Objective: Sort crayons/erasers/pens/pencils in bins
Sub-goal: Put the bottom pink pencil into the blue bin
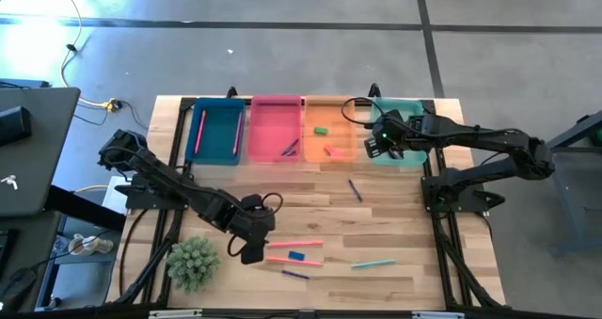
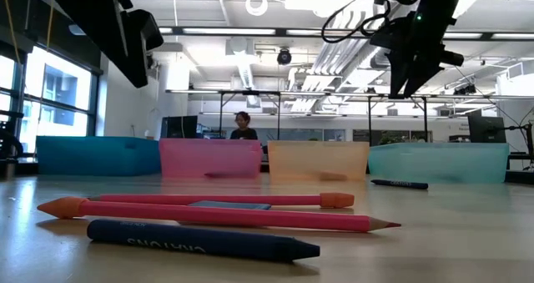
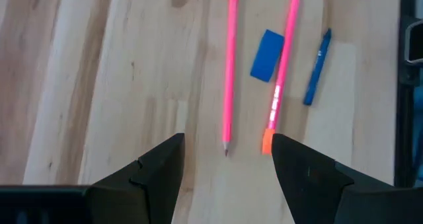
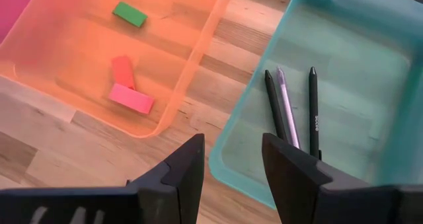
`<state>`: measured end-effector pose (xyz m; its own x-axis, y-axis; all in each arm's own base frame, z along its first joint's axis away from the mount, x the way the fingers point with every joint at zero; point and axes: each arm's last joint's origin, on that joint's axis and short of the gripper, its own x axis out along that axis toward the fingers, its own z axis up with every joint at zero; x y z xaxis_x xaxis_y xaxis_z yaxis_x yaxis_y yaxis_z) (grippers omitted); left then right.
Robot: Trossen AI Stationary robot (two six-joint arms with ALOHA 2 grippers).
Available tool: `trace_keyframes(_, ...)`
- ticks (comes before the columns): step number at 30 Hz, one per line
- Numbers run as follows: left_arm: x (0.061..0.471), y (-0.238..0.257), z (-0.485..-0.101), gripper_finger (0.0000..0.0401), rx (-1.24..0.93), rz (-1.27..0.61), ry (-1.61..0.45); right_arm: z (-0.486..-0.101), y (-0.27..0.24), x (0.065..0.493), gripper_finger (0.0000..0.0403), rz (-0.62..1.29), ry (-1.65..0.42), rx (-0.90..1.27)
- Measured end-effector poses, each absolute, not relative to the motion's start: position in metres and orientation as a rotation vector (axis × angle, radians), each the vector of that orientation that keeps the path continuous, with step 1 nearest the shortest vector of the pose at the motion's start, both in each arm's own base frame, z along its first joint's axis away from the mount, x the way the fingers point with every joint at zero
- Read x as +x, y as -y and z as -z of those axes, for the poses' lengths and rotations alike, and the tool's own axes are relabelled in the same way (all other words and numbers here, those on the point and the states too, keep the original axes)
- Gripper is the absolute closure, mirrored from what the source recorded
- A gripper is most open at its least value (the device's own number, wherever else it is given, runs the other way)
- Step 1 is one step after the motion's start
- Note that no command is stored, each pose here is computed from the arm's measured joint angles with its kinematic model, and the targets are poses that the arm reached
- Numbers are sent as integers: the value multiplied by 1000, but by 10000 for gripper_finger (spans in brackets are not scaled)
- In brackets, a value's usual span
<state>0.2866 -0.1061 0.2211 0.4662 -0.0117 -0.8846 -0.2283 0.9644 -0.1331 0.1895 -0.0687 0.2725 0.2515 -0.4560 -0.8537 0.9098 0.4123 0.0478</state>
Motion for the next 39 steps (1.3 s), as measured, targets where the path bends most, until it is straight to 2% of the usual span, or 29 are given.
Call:
trace_keyframes(6, 287, 110, -218, 188, -262, -154, -1076, -273, 69, 190, 258, 1019, -874, 618)
trace_keyframes(20, 298, 137, -176, 188, -225, -113, -1168, -273, 69, 189, 258, 1026, -873, 602)
trace_keyframes(39, 307, 163, -141, 188, -220, -74, -1157, -273, 70, 189, 258, 1034, -878, 562)
